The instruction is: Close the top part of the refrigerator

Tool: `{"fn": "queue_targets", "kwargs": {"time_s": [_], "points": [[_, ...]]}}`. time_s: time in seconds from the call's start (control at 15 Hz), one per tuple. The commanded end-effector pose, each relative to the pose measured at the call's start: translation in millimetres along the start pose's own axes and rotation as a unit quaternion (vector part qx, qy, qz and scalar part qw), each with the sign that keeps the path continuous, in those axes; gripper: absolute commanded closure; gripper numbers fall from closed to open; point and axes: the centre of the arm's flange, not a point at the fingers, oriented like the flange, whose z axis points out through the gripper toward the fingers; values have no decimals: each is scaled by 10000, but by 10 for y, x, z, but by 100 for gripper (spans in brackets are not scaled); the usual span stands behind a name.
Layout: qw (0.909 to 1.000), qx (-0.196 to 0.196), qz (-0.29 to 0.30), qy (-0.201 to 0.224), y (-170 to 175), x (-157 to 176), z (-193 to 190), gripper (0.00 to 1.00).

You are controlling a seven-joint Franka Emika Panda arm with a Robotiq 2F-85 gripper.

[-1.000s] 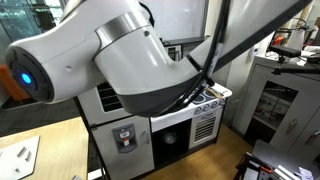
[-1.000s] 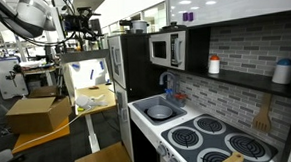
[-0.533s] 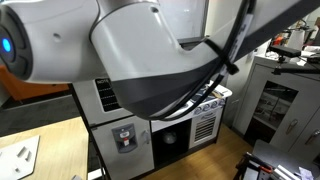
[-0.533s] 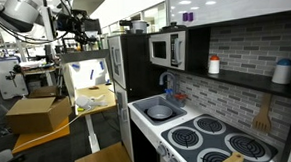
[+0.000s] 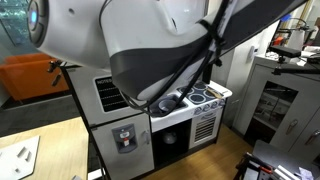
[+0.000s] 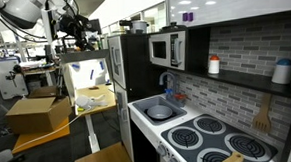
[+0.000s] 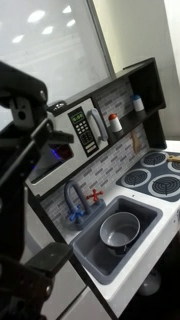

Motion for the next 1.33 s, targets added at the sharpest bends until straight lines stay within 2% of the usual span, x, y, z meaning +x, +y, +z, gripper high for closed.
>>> {"fn": "queue_targets", "kwargs": {"time_s": [0.0, 0.73, 1.27], "points": [[9986, 413, 222, -246, 141, -34, 43, 0], [9856, 1164, 719, -991, 499, -205, 299, 0], [9694, 1537, 1045, -1607, 726, -679, 557, 0]]}}
